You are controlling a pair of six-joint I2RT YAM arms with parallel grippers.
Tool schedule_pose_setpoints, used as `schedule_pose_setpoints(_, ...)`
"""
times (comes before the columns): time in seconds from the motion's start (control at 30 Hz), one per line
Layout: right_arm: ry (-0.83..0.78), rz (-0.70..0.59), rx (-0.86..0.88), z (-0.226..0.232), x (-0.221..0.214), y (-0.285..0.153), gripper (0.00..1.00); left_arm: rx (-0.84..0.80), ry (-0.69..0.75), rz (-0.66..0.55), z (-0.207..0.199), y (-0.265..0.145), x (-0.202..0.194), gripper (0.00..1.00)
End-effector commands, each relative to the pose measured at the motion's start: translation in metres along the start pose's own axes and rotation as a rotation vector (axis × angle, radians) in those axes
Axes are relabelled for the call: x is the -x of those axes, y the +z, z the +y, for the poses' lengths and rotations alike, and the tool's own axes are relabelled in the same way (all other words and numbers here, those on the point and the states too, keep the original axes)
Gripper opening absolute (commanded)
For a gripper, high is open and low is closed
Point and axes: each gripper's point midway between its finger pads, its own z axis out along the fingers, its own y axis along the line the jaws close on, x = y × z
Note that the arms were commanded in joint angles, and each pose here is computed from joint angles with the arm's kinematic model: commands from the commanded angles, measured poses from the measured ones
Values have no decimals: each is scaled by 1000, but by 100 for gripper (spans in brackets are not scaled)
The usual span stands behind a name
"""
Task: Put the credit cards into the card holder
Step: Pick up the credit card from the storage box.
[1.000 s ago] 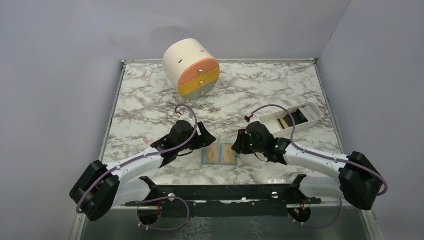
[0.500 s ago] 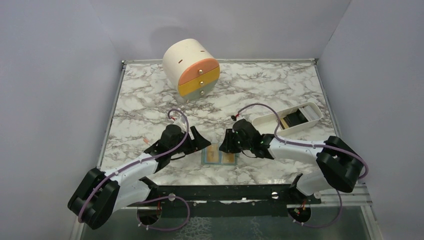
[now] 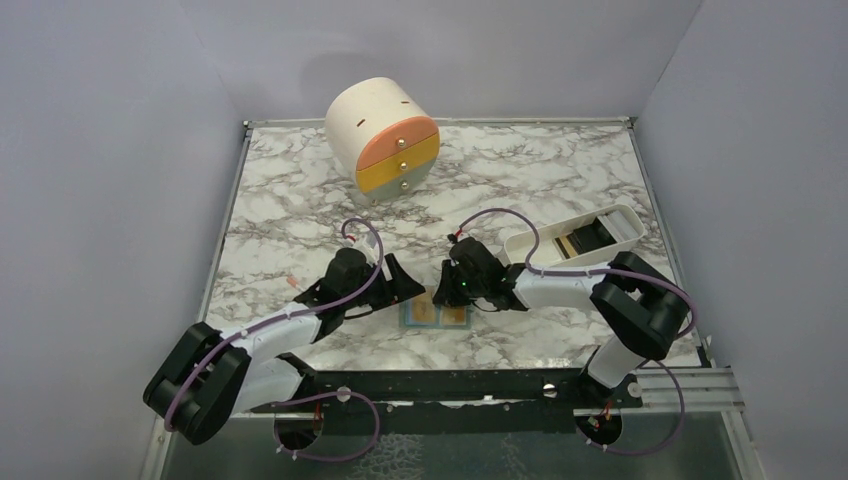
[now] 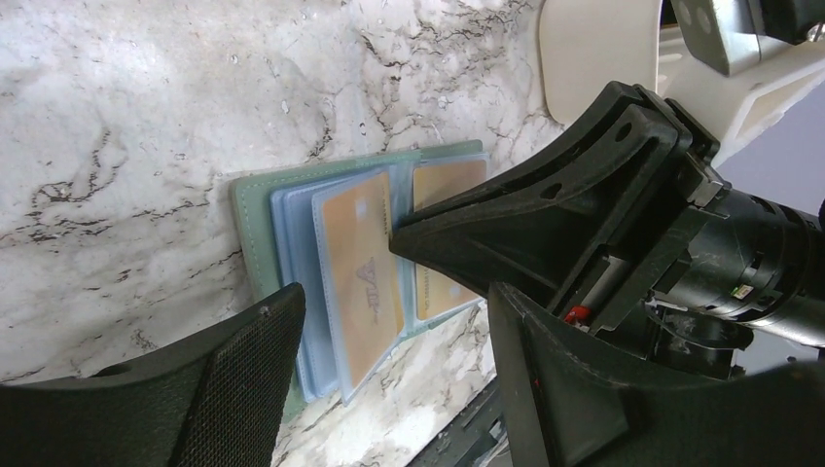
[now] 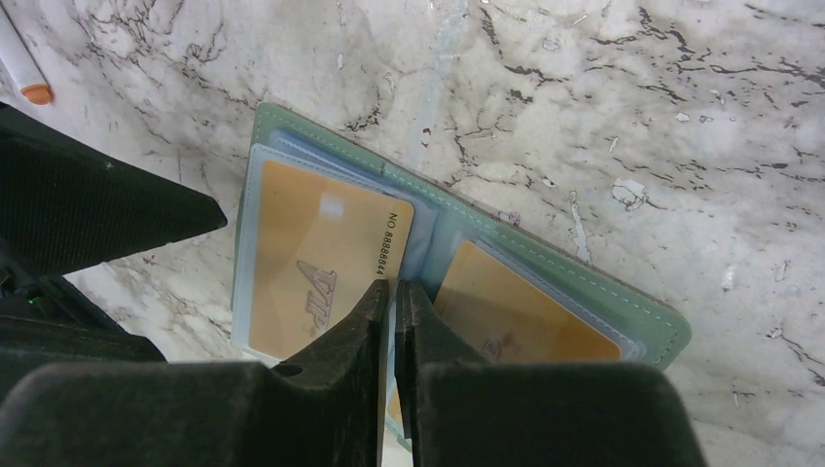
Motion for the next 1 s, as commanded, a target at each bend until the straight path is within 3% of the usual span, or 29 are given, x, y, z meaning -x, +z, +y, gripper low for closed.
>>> schedule_pose_setpoints(0.0, -15, 55, -58, -20, -22, 7, 6, -38, 13, 4, -7, 3, 3, 71)
schedule_pose_setpoints(0.47, -13, 63, -49, -23, -28, 10, 6, -79, 14, 41, -15, 11, 0, 67)
schedule_pose_setpoints(0.63, -29, 56, 56, -6, -28, 12, 6, -136, 7, 65, -30, 8, 0, 62)
schedule_pose_setpoints(0.8, -35, 30, 179, 18, -21, 11, 9, -177, -16, 63, -43, 2, 0, 60)
schedule_pose_setpoints(0.97, -66, -30, 147, 16, -6, 3, 16, -195, -13, 56, -50, -1, 1, 60)
